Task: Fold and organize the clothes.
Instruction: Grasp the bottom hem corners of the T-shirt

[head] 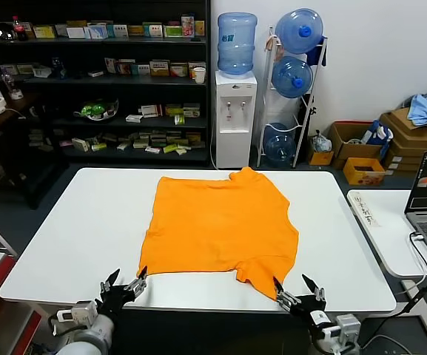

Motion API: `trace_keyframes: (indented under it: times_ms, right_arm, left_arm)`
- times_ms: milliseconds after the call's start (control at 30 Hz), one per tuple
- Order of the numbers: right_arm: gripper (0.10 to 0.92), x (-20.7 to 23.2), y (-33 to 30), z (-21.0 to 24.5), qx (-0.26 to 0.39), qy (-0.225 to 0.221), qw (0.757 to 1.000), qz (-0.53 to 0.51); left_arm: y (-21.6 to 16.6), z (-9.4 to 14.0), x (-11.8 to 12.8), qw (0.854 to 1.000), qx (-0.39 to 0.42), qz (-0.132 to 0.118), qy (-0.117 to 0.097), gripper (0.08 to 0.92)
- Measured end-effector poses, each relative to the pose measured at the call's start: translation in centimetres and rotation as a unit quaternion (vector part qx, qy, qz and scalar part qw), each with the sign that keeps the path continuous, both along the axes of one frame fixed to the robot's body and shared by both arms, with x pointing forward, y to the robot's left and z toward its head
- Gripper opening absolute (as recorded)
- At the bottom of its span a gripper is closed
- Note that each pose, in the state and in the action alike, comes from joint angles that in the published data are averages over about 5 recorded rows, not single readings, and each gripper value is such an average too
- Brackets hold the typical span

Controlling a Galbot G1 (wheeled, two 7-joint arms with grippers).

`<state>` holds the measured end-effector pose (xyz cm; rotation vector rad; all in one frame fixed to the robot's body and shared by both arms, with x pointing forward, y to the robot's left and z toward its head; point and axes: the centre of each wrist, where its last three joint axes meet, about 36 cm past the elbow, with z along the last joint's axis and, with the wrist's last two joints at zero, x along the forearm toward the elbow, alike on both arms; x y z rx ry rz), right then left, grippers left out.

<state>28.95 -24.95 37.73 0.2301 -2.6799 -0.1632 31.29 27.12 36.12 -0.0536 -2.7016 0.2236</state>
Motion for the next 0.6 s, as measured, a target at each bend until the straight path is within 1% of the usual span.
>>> trace_keyframes:
  times_ms: [233,600]
  right_arm:
    - [0.823,1.7,0.7,-1.0,0.001,0.017,1.0,-0.001]
    - [0.822,3.1,1.4,-2.0,0.002,0.031,1.0,-0.003]
  left_arm:
    - [0.3,-0.7,1.7,1.0,0.007,-0.008,0.007,0.823]
    - [-0.1,-1.7,2.3,0.999,0.018,-0.021,0.021,0.823]
